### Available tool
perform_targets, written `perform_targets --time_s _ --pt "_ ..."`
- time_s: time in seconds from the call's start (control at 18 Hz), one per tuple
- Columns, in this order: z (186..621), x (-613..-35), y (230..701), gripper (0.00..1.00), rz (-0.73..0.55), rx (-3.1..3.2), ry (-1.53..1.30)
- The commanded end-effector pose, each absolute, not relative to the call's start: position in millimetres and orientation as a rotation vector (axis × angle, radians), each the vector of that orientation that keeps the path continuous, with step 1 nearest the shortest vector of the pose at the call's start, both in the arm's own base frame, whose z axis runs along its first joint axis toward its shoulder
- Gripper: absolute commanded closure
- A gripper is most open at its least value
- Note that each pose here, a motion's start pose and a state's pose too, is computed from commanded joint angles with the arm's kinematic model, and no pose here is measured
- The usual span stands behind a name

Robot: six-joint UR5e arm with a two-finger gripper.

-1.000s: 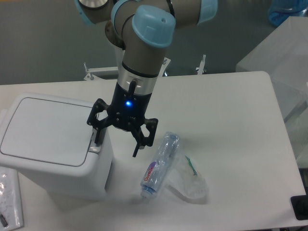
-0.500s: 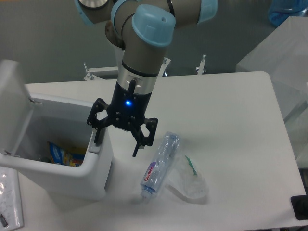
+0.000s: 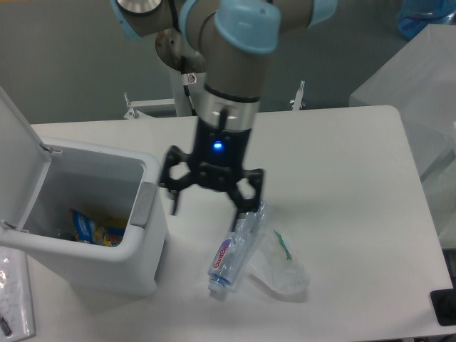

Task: Open the trash can
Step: 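Lift the gripper up and away from the open trash can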

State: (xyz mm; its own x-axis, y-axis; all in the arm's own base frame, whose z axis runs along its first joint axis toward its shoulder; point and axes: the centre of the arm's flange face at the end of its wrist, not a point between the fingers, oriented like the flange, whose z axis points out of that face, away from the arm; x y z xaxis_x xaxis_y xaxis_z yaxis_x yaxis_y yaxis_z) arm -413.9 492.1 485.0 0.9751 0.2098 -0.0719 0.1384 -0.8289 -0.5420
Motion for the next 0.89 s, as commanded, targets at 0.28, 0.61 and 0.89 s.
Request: perform_targets --time_s 0.28,0.61,0.89 --pt "437 -476 455 0.00 0.193 -2.634 -0.186" --pt "377 -513 428 0.00 0.262 -2.845 0.062" --pt "348 -511 421 0.00 0.210 -2.968 0.216"
